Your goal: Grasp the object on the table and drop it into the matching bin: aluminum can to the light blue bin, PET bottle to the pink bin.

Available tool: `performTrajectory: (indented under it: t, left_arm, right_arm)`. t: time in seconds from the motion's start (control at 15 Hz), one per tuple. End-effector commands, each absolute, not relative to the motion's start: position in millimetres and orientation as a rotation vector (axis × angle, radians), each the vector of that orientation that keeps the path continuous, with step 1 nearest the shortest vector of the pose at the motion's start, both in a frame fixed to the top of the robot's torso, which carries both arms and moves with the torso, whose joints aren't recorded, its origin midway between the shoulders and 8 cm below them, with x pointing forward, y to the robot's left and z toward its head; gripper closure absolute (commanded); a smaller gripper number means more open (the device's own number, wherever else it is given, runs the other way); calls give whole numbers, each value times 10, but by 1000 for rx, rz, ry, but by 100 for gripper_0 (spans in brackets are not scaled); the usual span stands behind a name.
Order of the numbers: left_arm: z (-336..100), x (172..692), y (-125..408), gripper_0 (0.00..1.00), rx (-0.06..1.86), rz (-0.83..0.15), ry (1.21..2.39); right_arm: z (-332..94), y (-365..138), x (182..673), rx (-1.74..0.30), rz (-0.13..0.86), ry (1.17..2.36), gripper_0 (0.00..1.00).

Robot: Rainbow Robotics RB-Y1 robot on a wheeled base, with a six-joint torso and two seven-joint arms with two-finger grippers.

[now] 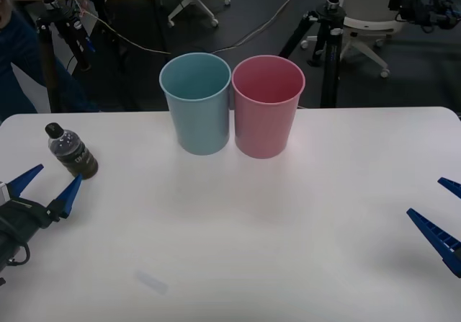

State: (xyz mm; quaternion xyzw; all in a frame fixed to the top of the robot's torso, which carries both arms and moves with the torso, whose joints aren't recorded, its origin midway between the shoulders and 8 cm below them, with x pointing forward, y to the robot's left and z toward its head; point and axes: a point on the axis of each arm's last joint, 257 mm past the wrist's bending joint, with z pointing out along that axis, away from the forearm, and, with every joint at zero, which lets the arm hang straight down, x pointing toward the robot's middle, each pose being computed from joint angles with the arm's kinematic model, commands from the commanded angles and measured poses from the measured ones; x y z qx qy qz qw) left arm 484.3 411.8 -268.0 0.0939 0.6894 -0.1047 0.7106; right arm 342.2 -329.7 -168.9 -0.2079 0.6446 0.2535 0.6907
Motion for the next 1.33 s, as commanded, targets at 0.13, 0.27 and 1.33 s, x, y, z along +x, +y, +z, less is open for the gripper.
performTrajectory:
  t: [0.13,0.27,1.33]
  left_arm:
    - [-2693,4998,4199,0,187,-180,1555]
    - [-2652,5122,4196,0,178,-162,1558]
    - [-2593,5668,4039,0,121,-100,1613]
  right_arm:
    - [-1689,-3297,3423,-465,567,1441,0]
    - [-1689,-3297,3423,-465,567,1441,0]
    - [-1689,-3297,3423,-465,567,1441,0]
